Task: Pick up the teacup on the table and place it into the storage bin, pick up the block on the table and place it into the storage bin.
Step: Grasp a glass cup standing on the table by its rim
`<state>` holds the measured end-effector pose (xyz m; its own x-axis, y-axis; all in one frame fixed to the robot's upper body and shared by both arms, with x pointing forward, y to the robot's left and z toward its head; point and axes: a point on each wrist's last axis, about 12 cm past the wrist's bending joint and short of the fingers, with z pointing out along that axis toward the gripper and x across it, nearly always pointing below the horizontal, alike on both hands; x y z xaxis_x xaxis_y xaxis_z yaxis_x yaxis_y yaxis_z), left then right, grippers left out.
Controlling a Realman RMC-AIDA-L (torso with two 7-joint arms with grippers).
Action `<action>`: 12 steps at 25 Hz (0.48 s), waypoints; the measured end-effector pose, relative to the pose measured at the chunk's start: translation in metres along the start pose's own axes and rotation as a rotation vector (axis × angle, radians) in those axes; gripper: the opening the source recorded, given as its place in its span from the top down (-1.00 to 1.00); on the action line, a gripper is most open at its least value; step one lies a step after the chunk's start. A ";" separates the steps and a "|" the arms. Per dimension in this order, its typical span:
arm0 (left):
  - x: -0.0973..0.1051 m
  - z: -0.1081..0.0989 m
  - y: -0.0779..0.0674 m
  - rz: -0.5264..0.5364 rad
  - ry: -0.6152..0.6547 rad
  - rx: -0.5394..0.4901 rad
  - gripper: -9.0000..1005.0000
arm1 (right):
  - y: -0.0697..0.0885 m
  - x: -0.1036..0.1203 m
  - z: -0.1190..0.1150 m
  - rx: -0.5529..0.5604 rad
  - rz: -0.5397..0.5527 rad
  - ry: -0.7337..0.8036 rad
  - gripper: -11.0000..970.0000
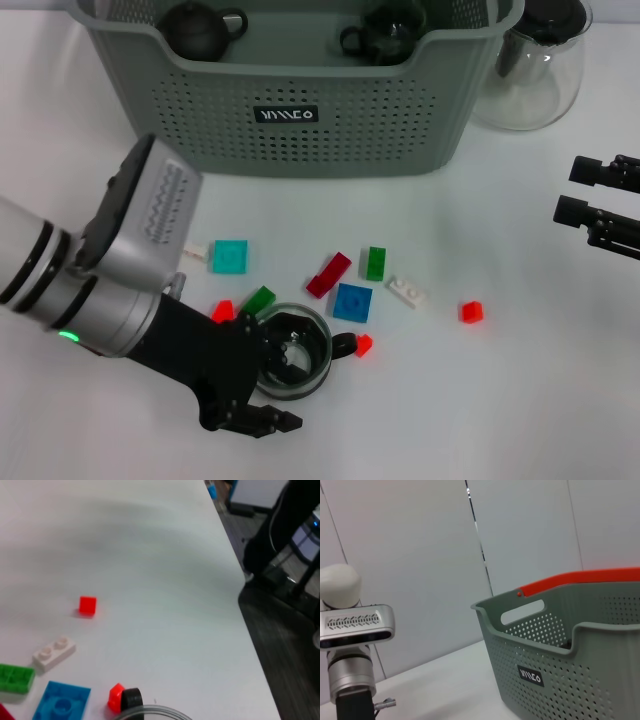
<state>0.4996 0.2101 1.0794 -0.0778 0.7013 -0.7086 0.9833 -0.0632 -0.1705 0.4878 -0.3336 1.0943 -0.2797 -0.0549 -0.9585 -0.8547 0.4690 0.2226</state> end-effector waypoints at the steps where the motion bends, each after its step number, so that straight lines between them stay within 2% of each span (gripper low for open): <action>1: -0.004 0.001 0.001 0.001 0.012 0.005 0.11 | 0.000 0.000 0.000 0.000 0.000 0.000 -0.27; 5: -0.014 0.005 0.003 0.001 0.049 0.003 0.14 | 0.000 0.000 0.000 0.000 0.000 0.000 -0.27; 12: -0.016 0.008 0.007 -0.004 0.062 -0.031 0.22 | 0.000 0.001 0.000 0.001 0.003 0.000 -0.27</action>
<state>0.5068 0.1928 1.0841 -0.0721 0.7445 -0.6637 0.9877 -0.0394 -0.1515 0.4869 -0.3338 1.0936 -0.2825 -0.0532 -0.9578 -0.8533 0.4701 0.2255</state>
